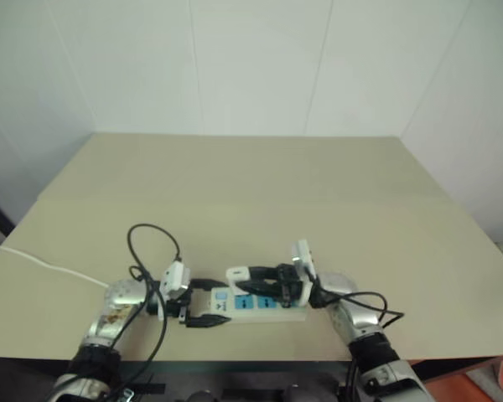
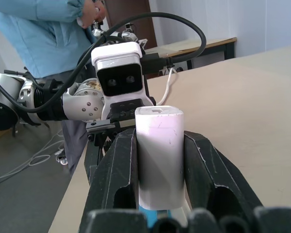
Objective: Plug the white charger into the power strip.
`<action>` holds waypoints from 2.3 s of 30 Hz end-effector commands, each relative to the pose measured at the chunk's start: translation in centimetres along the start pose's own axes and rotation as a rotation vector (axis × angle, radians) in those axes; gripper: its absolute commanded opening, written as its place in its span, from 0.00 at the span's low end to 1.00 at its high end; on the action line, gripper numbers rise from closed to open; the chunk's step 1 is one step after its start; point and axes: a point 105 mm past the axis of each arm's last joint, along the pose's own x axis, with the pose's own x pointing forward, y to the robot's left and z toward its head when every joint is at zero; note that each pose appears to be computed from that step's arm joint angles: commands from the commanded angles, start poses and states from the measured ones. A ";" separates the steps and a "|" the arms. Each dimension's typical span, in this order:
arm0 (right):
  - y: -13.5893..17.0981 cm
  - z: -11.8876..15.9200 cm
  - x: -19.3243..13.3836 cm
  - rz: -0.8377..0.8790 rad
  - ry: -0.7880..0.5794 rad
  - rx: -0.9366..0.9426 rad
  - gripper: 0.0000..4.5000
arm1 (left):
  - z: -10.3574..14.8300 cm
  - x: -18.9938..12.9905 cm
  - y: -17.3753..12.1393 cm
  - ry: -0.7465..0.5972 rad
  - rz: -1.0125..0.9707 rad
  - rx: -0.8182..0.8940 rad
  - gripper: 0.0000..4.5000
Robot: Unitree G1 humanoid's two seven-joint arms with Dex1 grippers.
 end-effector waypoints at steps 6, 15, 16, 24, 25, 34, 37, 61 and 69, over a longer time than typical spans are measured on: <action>0.5 -5.6 -2.3 -0.082 0.137 0.154 0.24 | 0.0 -1.0 0.0 0.033 -0.004 0.002 0.73; 0.3 -6.2 -3.7 -0.102 0.174 0.163 0.24 | 0.1 -1.0 0.0 0.036 -0.005 0.003 0.73; 0.3 -6.3 -3.9 -0.099 0.185 0.160 0.24 | 0.1 -1.0 0.0 0.036 -0.006 0.003 0.73; 0.2 -6.7 -4.9 -0.089 0.254 0.139 0.24 | 0.1 -1.0 0.0 0.037 -0.010 0.004 0.73; 0.3 -6.8 -5.0 -0.084 0.258 0.138 0.24 | 0.1 -1.0 0.0 0.037 -0.010 0.005 0.73; 0.2 -5.5 -4.1 -0.044 0.231 0.089 0.24 | 0.2 -0.8 0.1 0.031 -0.014 0.008 0.73; 0.3 -4.7 -3.5 -0.015 0.220 0.052 0.24 | 0.2 -0.7 0.0 0.029 -0.014 0.009 0.73; 0.2 -3.1 -1.6 0.023 0.306 -0.141 0.24 | 0.1 -0.2 -0.5 0.008 0.004 -0.003 0.73; -0.1 -2.8 -0.9 0.015 0.318 -0.145 0.24 | 0.0 -0.1 -0.5 0.005 0.005 -0.006 0.73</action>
